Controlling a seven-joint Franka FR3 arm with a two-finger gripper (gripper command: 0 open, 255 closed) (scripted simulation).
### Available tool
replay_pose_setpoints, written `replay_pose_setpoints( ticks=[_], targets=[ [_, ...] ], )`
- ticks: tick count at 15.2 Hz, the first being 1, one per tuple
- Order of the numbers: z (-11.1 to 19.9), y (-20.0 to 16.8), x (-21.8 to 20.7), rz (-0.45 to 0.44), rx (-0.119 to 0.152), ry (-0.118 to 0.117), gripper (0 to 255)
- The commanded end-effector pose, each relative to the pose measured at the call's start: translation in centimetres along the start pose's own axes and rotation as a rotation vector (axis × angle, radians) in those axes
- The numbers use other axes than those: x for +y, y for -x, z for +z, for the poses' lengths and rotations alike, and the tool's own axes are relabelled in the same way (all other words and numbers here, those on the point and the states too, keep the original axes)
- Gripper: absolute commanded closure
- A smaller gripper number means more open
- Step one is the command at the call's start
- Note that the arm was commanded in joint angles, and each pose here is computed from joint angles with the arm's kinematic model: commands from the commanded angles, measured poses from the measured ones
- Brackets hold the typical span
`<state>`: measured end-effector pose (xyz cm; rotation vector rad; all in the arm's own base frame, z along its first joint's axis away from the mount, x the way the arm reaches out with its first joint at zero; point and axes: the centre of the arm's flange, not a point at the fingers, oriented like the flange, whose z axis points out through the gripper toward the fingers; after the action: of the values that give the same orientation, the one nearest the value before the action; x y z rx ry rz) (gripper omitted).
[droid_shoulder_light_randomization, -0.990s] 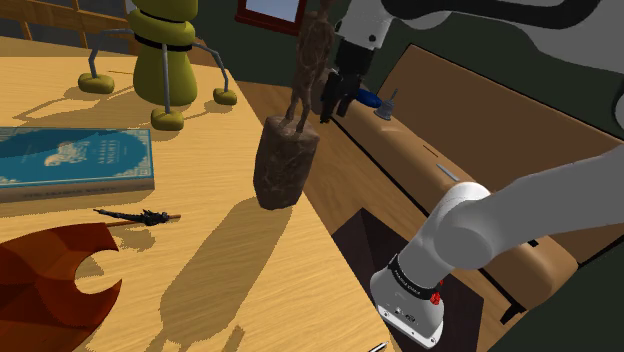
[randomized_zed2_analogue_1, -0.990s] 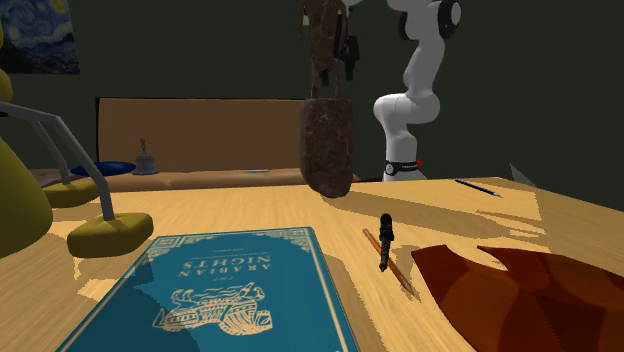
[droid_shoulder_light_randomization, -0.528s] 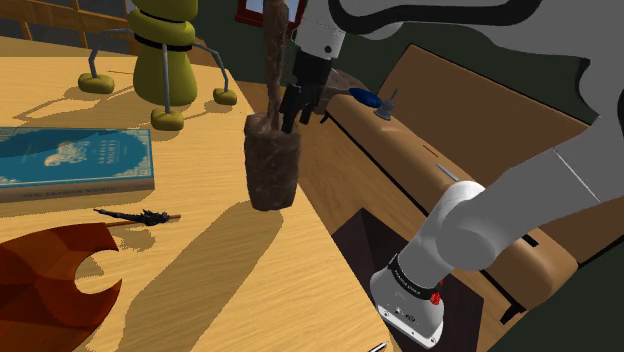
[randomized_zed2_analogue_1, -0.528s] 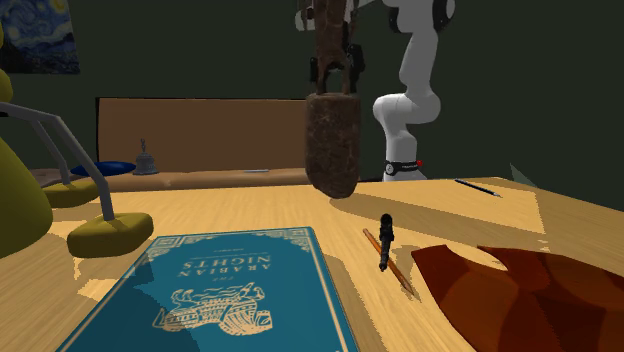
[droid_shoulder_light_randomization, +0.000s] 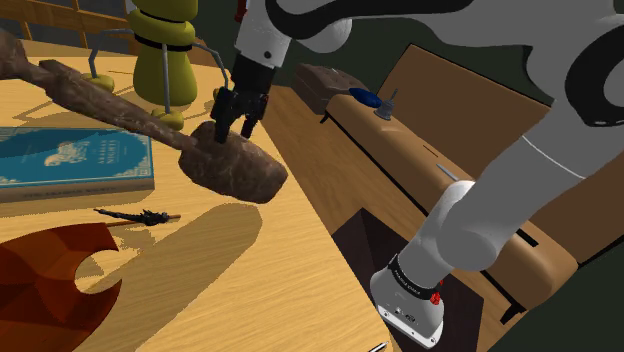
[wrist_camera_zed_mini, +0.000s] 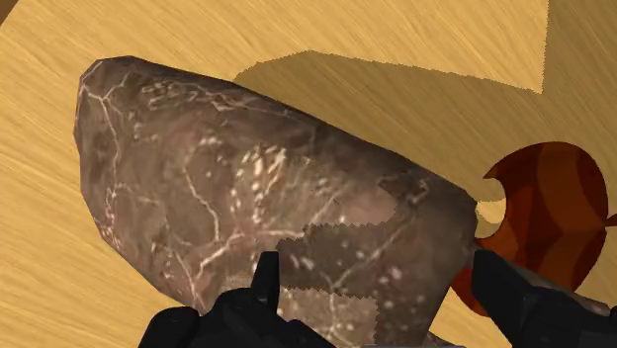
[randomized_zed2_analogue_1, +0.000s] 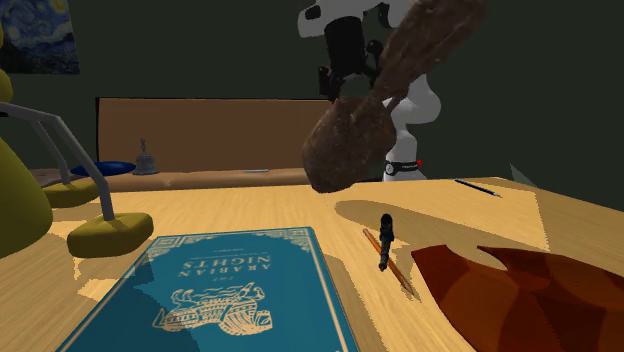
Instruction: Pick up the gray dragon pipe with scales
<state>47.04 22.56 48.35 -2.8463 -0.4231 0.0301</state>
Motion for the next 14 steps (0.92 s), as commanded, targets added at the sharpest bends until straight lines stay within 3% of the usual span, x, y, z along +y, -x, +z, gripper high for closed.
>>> replay_pose_setpoints(
  ticks=[1,14],
  targets=[
    [3.5,-1.1,1.6,-0.108,-0.073,0.208,0],
    [14.9,-10.0,-8.0,-0.307,-0.097,0.229,0]
  ],
)
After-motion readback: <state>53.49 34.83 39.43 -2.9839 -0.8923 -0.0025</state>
